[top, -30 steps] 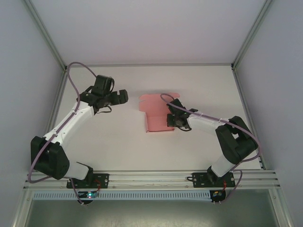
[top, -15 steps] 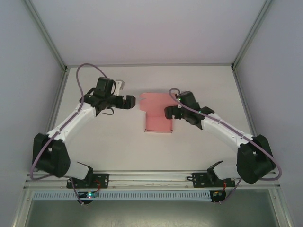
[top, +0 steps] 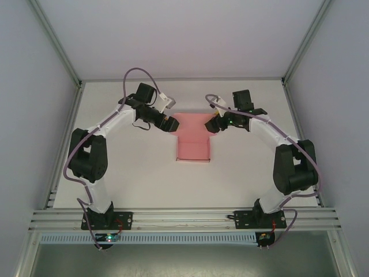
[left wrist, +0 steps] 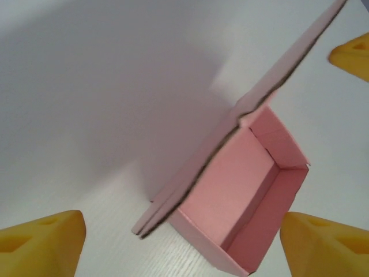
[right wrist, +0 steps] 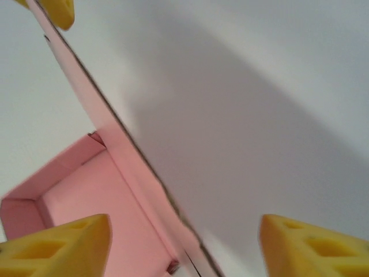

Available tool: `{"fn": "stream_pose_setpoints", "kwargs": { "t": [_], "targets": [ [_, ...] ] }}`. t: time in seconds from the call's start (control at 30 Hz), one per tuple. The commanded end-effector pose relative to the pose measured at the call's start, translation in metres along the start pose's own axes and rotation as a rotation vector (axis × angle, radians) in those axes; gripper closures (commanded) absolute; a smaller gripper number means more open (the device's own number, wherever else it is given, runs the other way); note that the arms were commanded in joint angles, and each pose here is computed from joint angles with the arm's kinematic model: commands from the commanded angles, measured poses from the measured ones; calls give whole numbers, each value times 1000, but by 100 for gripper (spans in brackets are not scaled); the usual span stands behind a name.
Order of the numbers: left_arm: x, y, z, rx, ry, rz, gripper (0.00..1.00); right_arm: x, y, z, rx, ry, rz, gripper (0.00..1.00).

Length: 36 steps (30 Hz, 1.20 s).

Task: Assemble paper box

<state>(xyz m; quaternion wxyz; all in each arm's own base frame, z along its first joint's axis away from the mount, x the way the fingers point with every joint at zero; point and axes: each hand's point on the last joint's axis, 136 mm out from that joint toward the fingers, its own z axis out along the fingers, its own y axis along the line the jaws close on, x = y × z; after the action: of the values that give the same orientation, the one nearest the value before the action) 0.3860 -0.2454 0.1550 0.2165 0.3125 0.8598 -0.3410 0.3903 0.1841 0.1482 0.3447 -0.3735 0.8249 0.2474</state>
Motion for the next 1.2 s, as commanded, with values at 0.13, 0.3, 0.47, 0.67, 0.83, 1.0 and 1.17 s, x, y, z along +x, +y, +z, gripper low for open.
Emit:
{"fn": "stream_pose_setpoints", "kwargs": {
  "t": [0.13, 0.3, 0.47, 0.67, 0.83, 1.0, 1.17],
  "targets": [
    [18, -6, 24, -8, 163, 56, 29, 8, 17, -2, -84, 38, -65, 58],
    [9, -6, 28, 0, 168, 46, 77, 16, 15, -1, -61, 77, -62, 71],
    [5, -5, 28, -37, 153, 41, 99, 22, 21, -4, -78, 108, -62, 92],
    [2, 2, 28, -226, 156, 45, 100, 18, 13, -8, 73, 149, -71, 100],
    [-14, 14, 21, -498, 85, -41, 100, -11, -2, -15, 309, 44, 44, 98],
    [-27, 30, 2, -697, -86, -172, 100, -14, 9, -13, 324, -15, 69, 88],
    [-24, 17, 22, -574, -104, -121, 100, 6, 7, -1, 202, 14, 136, 78]
  ]
}}
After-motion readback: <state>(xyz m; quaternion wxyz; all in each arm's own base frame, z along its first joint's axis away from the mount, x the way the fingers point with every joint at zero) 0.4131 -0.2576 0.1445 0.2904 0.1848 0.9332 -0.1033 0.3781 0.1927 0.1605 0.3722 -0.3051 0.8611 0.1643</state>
